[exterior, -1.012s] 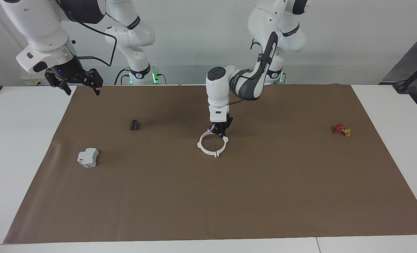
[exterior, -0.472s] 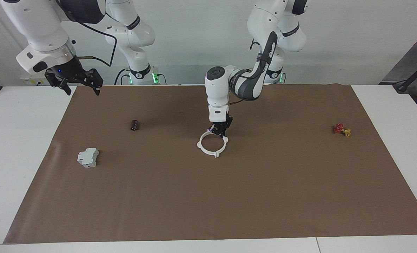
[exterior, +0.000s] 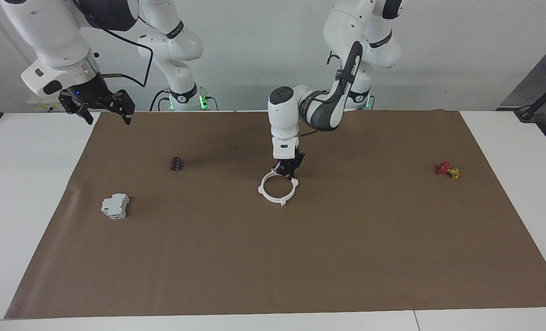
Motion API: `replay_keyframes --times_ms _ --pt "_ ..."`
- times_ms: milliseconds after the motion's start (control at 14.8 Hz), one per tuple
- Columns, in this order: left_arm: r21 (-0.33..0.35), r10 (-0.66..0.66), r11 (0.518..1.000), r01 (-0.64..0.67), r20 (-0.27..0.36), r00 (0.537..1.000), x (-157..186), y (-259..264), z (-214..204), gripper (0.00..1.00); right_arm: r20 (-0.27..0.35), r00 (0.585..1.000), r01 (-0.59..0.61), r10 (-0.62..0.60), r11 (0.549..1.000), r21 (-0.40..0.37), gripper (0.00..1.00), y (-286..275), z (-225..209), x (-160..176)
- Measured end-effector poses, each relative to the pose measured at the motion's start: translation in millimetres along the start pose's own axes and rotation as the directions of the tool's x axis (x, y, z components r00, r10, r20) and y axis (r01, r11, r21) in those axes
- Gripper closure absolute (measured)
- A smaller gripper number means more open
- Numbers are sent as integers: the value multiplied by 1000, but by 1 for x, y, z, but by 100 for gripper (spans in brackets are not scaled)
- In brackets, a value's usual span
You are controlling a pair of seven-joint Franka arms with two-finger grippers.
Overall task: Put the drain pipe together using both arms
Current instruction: 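Press the held half-ring onto the centered half-ring to close the ring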
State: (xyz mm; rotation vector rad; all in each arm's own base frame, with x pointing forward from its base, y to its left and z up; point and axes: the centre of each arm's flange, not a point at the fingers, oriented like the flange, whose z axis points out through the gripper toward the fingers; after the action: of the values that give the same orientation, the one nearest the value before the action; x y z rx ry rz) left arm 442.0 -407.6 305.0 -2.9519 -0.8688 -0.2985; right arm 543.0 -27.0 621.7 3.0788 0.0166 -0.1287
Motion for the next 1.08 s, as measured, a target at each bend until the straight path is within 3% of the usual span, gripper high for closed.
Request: replay_keyframes --times_ms 135,202,742,877,1080 --pt "0 1 1000 -1 -1 1000 0 0 0 93 0 1000 0 0 1000 0 0 0 0 0" --pt "0 2 1000 -2 -1 1000 -1 0 0 88 0 1000 0 0 1000 0 0 0 0 0" --pt "15 25 1000 -25 -20 999 -1 0 0 1 0 1000 0 0 1000 0 0 0 0 0" --pt "27 48 999 -48 -28 998 6 -1 -10 0 0 1000 0 0 1000 0 0 0 0 0" --pt "96 117 989 -113 -35 993 38 -17 -38 0 0 1000 0 0 1000 0 0 0 0 0"
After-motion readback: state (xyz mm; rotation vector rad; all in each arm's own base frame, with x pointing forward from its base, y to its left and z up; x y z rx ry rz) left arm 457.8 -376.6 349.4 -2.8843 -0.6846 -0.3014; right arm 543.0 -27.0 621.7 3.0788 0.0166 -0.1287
